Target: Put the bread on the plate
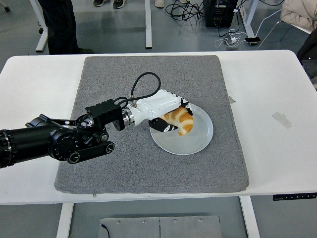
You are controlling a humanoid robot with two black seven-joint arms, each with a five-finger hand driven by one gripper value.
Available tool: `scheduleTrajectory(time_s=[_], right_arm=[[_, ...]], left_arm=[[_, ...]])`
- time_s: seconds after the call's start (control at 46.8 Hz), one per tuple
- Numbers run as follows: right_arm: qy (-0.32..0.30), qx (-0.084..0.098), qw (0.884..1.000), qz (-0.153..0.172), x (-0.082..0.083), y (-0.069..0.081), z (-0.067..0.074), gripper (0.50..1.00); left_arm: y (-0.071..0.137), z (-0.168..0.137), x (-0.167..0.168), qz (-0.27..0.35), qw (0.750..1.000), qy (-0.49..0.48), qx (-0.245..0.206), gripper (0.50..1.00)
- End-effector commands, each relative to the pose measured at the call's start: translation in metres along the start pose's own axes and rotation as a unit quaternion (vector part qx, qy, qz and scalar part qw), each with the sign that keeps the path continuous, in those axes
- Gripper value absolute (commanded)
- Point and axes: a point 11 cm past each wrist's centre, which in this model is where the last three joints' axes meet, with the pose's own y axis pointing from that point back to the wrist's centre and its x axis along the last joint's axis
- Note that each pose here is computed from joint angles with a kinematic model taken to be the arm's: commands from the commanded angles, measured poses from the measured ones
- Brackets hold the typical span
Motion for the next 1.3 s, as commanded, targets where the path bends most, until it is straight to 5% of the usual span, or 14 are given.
scheduleTrajectory(time_s=[0.0,0.513,0.577,0.684,0.769,1.282], right_arm=[[0.000,0.001,1.000,0.000,0.000,0.000,-0.001,1.000],[0.000,0.000,1.000,0.000,0.000,0.000,0.000,1.000],[0.000,0.000,1.000,0.000,0.000,0.000,0.000,1.000],[0.000,0.001,1.000,0.000,0.000,0.000,-0.001,1.000],[0.000,0.001,1.000,0.000,0.000,0.000,-0.001,1.000],[0.000,0.000,1.000,0.000,0.000,0.000,0.000,1.000]], left_arm=[[0.001,0.001,-0.006,-0.004,1.000,-0.003,-0.001,0.522],[0.003,-0.002,-0.022,-0.002,1.000,-0.014,0.006,0.540],[0.003,-0.003,-0.020,0.000,1.000,-0.012,0.008,0.631],[0.002,-0.003,-0.020,0.000,1.000,-0.010,0.008,0.891],[0.002,-0.003,-0.020,0.001,1.000,-0.009,0.009,0.961],[-0.001,0.001,-0.007,0.016,1.000,0.009,0.005,0.974]])
